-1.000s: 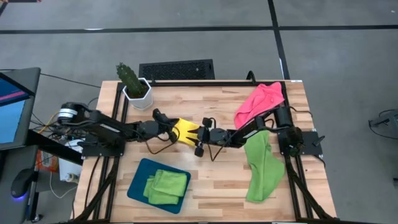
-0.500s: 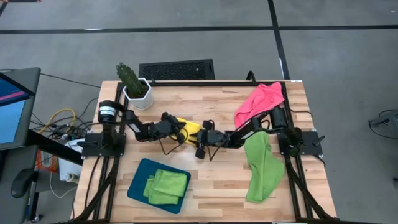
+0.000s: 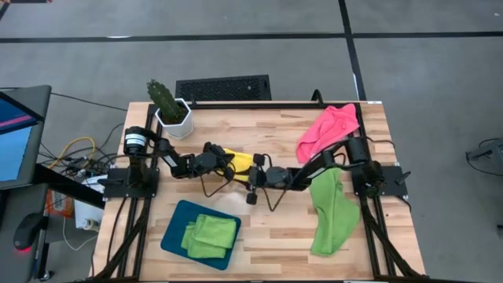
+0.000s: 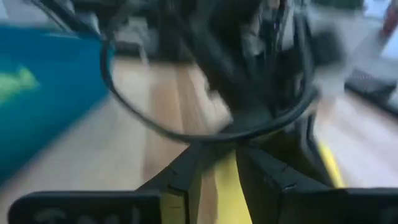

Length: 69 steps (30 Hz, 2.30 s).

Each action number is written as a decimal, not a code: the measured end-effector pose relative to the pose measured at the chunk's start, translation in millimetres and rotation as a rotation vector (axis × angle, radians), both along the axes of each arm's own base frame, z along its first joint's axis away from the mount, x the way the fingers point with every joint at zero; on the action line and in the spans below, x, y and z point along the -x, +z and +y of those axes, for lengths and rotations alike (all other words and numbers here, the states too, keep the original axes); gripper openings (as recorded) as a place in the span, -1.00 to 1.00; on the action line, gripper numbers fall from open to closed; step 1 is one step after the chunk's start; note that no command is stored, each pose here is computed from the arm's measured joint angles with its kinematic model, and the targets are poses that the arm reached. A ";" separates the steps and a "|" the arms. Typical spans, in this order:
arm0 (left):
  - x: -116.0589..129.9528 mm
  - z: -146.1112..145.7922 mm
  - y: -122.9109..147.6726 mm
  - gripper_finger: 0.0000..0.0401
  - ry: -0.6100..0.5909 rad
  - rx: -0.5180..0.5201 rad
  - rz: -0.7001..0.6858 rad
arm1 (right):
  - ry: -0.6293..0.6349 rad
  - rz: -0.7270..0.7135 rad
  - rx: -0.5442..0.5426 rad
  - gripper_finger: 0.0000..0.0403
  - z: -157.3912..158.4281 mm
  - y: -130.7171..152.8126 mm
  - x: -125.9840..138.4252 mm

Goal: Fold microfiber towels
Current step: Stack the folded yellow microfiber on the green microfiber cloth in the blue bin

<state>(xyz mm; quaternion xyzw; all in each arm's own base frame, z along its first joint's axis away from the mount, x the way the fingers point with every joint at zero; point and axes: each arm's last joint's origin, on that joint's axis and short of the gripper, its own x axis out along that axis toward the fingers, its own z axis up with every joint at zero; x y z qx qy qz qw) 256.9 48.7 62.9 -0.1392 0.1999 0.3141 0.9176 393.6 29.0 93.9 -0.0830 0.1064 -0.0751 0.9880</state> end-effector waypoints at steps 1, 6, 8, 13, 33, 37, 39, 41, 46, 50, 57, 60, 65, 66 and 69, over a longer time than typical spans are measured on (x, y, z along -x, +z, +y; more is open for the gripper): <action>0.0 0.0 0.1 -1.00 0.002 0.002 -0.004 | -0.007 0.021 -0.009 -0.40 -2.1 -6.7 -1.0; -0.6 0.2 1.3 -1.00 0.003 0.002 -0.023 | -0.059 0.101 -0.076 -0.42 -15.8 -34.1 -0.6; -0.6 0.2 1.4 -1.00 0.003 0.001 -0.025 | -0.063 0.127 -0.108 -0.42 -19.6 -40.5 0.4; -0.6 0.2 1.5 -1.00 0.003 0.000 -0.027 | -0.082 0.089 -0.101 -0.42 -27.1 -14.5 5.7; -1.0 0.3 2.4 -1.00 0.009 0.003 -0.042 | -0.230 0.128 -0.166 -0.42 -66.1 -44.2 28.0; -0.9 0.3 2.2 -1.00 0.018 0.021 -0.052 | -0.281 0.084 -0.170 -0.42 -67.0 -14.6 36.5; -1.0 0.1 2.1 -1.00 0.030 0.041 -0.065 | -0.296 0.019 -0.208 -0.42 -68.1 15.9 39.7; -1.2 -0.9 2.1 -1.00 0.043 0.067 -0.083 | -0.324 0.052 -0.279 -0.41 -70.0 39.3 47.2; -1.7 -4.8 2.2 -1.00 0.064 0.100 -0.110 | -0.390 0.278 -0.451 -0.21 -56.8 53.9 67.4; -4.1 -9.1 2.2 -1.00 0.066 0.110 -0.110 | -0.459 0.327 -0.627 0.06 -43.4 46.7 73.0; -16.8 -15.4 3.9 -1.00 0.069 0.114 -0.082 | -0.527 0.267 -0.881 0.42 -38.2 25.2 64.3; -18.9 -17.2 4.4 -1.00 0.060 0.111 -0.075 | -0.526 0.195 -0.949 0.46 -38.7 18.5 56.0; -18.7 -17.3 4.0 -1.00 0.061 0.113 -0.072 | -0.565 0.176 -1.025 0.46 -41.0 2.3 46.9; -18.8 -17.3 4.1 -1.00 0.062 0.113 -0.073 | -0.567 0.171 -1.036 0.47 -40.4 0.5 45.1; -18.8 -17.2 4.3 -1.00 0.072 0.107 -0.076 | -0.548 0.136 -1.045 0.47 -38.8 -1.3 32.3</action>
